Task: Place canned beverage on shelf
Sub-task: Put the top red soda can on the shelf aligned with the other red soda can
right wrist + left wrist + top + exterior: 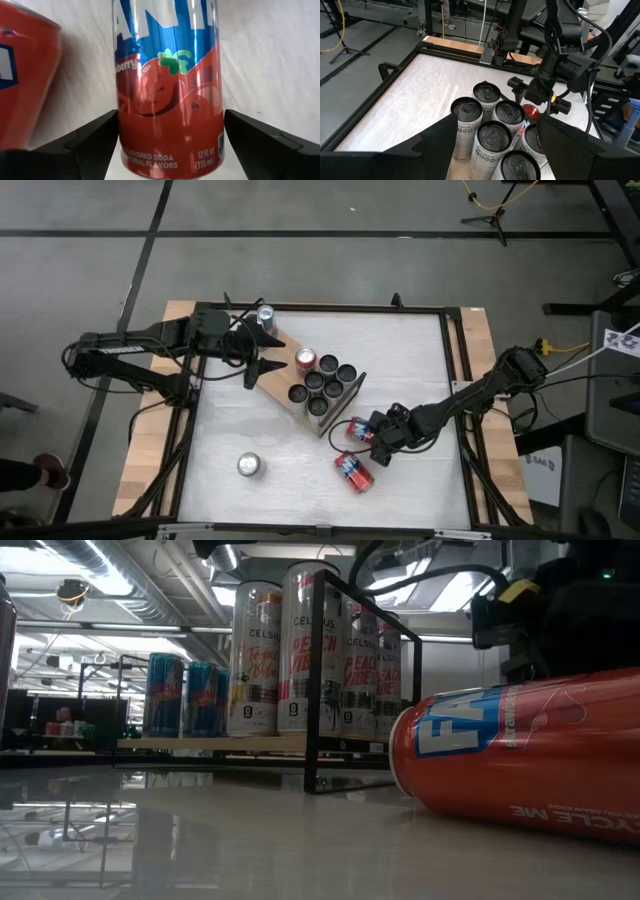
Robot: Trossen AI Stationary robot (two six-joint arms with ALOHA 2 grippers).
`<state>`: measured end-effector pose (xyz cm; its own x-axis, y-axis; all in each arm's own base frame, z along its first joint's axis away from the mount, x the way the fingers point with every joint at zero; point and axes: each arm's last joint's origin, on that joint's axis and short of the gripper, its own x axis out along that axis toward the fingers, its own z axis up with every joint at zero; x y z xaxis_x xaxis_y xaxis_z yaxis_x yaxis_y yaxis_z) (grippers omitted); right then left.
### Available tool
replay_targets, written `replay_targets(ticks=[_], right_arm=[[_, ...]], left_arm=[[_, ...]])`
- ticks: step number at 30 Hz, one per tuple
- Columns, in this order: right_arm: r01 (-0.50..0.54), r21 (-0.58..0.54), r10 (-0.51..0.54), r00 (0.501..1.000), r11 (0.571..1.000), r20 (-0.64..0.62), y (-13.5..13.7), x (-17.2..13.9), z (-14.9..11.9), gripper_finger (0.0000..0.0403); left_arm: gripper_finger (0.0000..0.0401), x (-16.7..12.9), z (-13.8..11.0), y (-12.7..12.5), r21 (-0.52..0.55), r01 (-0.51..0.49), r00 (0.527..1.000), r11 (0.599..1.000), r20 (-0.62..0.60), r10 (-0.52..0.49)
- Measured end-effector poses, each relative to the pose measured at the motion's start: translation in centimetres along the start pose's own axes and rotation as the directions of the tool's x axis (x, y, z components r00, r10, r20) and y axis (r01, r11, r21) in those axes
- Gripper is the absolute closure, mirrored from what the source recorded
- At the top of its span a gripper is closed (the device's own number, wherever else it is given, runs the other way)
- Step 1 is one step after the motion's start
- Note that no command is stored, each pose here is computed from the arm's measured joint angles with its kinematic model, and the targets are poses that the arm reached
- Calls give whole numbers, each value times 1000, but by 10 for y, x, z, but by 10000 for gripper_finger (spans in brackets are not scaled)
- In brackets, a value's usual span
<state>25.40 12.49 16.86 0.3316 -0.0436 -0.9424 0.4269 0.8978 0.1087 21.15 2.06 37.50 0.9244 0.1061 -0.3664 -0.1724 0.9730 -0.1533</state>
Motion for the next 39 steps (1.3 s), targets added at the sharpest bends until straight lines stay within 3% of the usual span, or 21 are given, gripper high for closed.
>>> replay_targets(ticks=[7,17,25,39], right_arm=[[-2,3,2,1000,1000,30,-1,4,-2,52],[24,3,-24,998,1000,60,-2,4,-1,118],[28,3,-28,998,1000,57,-2,6,-1,94],[37,-1,-37,998,999,47,0,12,-1,87]], left_arm=[[135,0,0,0,0,0,1000,1000,0,0],[135,0,0,0,0,0,1000,1000,0,0],[135,0,0,0,0,-1,1000,1000,0,1],[135,0,0,0,0,-1,1000,1000,0,1]])
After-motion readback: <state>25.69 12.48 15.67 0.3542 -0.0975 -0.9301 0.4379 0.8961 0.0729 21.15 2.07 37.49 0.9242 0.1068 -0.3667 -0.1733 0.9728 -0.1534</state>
